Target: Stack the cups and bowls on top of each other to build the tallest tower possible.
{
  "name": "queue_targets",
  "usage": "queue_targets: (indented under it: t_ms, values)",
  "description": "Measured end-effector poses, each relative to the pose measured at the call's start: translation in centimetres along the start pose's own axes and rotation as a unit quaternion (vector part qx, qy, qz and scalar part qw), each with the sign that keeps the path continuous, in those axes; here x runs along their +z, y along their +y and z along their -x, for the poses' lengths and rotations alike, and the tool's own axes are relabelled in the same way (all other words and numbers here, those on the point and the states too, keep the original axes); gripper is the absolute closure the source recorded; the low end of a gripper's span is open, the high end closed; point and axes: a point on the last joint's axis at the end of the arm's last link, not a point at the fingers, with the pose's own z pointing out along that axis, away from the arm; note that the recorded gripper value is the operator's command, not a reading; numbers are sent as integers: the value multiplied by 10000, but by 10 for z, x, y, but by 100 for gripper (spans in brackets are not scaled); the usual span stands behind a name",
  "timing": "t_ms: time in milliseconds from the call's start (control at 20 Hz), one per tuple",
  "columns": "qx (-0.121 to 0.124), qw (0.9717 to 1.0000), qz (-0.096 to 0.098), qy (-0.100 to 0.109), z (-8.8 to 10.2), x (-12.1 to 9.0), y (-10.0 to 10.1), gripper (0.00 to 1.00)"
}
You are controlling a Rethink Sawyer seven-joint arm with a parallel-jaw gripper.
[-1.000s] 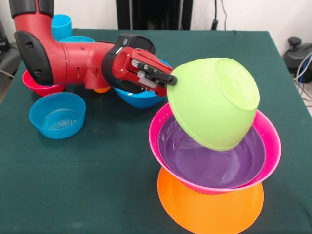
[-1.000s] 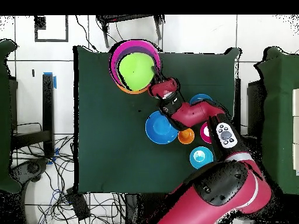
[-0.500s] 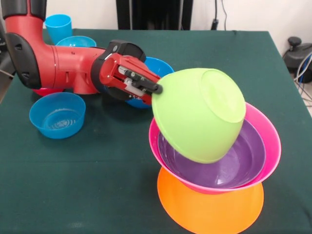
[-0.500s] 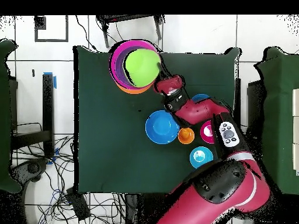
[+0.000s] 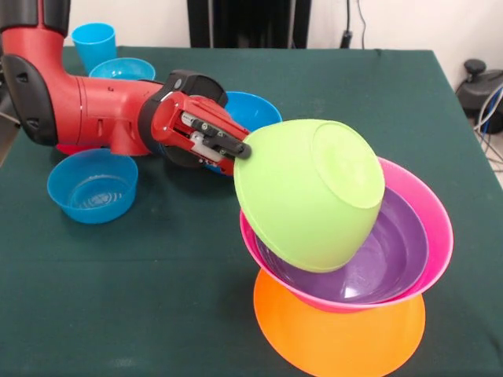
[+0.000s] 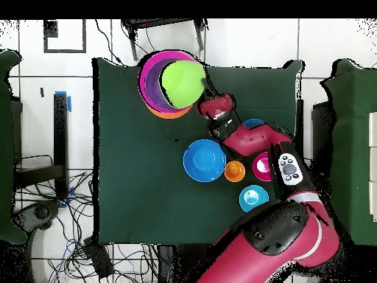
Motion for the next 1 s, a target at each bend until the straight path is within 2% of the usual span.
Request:
queue_targets:
  t_ms: [550,1000]
  values:
    - [-100,9999,-14,80,3,13,-3,100]
    - [-80,9999,89,55,6,22,-10,100]
